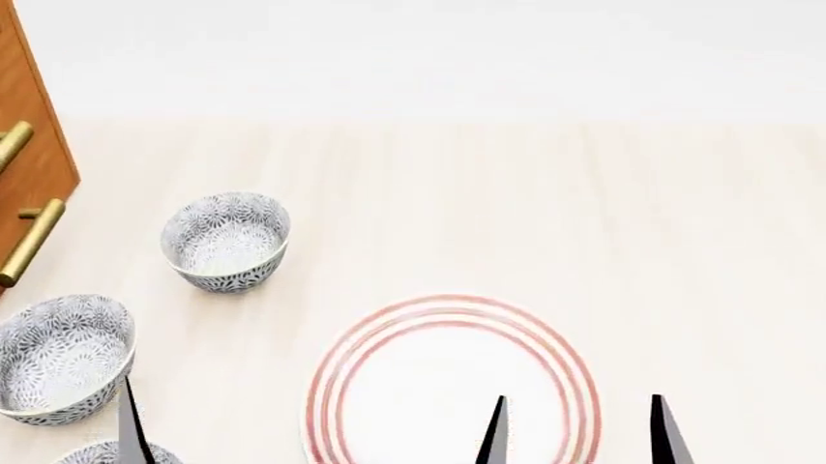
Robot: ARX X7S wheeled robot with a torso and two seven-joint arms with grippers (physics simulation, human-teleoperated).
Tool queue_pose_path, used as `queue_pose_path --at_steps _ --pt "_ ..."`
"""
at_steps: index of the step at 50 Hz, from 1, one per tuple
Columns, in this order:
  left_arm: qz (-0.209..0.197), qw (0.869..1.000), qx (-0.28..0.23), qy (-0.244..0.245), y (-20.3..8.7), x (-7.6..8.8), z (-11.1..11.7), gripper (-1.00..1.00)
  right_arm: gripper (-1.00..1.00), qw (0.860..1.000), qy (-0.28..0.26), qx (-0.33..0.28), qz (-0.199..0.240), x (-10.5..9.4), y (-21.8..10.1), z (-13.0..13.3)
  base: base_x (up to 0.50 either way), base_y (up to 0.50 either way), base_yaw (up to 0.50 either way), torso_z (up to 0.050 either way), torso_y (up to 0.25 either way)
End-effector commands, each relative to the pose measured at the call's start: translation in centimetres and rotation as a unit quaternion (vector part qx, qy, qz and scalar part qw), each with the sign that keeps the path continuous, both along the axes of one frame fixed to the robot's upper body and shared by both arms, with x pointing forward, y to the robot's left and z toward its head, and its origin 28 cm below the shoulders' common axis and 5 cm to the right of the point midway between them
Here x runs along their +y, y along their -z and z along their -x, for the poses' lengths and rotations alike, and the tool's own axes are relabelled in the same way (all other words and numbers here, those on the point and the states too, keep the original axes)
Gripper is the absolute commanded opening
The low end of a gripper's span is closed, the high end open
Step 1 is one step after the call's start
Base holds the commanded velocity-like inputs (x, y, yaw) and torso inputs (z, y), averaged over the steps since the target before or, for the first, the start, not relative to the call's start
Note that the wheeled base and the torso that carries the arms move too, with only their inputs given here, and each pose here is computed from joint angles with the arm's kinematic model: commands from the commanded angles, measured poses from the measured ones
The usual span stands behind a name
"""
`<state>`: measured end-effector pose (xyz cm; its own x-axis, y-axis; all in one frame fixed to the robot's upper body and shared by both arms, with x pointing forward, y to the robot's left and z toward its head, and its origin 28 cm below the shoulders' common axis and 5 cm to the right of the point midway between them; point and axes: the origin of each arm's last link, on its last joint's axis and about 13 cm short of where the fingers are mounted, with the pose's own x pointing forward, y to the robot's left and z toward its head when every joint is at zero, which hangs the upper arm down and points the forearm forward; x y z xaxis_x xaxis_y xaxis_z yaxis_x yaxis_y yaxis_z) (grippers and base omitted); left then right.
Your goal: Pick up the bowl and put it in the front on the plate.
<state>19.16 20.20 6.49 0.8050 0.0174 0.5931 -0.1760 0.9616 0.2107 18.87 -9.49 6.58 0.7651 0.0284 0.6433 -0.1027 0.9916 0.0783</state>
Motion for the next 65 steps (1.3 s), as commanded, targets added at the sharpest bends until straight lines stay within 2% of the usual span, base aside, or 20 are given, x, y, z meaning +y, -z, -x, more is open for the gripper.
queue_pose_path --at_steps 1,24,31,34,65 --pt "0.0 1.0 -0.009 -0.005 -0.24 0.05 0.08 1.0 1.0 1.0 0.003 -0.013 0.009 -0.04 -0.14 0.0 0.5 0.0 0.0 0.0 0.0" --pt "-0.002 1.0 -0.017 -0.006 -0.36 0.05 0.19 1.0 1.0 1.0 0.005 -0.016 0.009 -0.03 -0.32 -0.02 0.5 0.0 0.0 0.0 0.001" --pt "-0.007 0.999 -0.032 -0.008 -0.71 -0.01 0.41 1.0 1.0 0.999 0.0 -0.04 0.0 -0.03 -0.55 0.18 0.2 0.0 0.0 0.0 0.0" --pt "-0.009 0.999 -0.034 -0.007 -0.69 -0.05 0.45 1.0 1.0 0.998 -0.003 -0.056 0.013 0.09 -0.67 0.38 0.0 0.0 0.0 0.0 0.0" --pt "-0.008 1.0 -0.027 -0.006 -0.54 -0.05 0.36 1.0 1.0 0.999 -0.007 -0.049 0.016 0.13 -0.49 0.34 0.0 0.5 0.0 0.0 0.0"
